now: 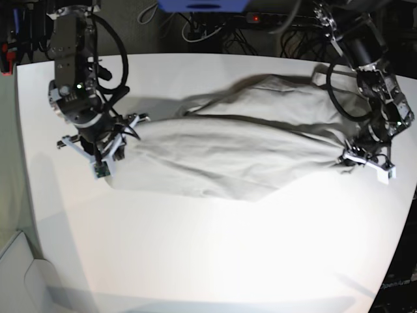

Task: Layout the t-shirt on the table in an organized manner, then fold the t-shirt properly
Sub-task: 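Hold the stretched shirt with both grippers and lower it flat, then release the shirt with both grippers and lift them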

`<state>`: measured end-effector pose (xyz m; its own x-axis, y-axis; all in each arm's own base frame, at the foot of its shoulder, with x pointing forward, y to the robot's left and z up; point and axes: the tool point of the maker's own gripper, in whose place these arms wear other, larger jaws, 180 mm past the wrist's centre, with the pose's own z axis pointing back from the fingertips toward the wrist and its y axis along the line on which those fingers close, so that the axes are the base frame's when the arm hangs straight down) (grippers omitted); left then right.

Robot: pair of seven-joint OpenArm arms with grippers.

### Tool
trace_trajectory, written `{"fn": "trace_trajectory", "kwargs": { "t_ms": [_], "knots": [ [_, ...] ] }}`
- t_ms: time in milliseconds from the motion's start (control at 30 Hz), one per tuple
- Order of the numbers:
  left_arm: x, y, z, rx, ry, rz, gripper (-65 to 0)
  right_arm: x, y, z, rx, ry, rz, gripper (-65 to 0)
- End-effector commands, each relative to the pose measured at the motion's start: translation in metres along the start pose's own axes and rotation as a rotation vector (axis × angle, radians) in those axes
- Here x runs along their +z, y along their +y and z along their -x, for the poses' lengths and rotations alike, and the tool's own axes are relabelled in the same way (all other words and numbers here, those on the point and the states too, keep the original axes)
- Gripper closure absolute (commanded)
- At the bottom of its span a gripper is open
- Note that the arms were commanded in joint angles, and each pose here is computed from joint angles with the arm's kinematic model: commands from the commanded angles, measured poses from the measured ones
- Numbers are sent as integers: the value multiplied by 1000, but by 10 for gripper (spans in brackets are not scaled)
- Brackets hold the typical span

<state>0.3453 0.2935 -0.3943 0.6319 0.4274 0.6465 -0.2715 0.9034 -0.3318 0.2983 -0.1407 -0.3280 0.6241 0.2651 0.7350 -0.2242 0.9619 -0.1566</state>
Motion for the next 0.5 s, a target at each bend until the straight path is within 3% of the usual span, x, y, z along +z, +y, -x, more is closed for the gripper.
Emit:
{"fn": "trace_trajectory", "kwargs": {
  "t_ms": [0, 300, 467],
  "knots": [
    [12, -12, -50, -30, -136, 27, 0, 3, -8, -11, 4, -42, 22, -102],
    [86, -75, -177, -177, -510, 84, 0, 3, -8, -11, 6, -41, 23, -102],
    [89, -87, -200, -167, -555, 109, 0, 3, -8, -11, 6, -41, 23, -101]
  ]
}}
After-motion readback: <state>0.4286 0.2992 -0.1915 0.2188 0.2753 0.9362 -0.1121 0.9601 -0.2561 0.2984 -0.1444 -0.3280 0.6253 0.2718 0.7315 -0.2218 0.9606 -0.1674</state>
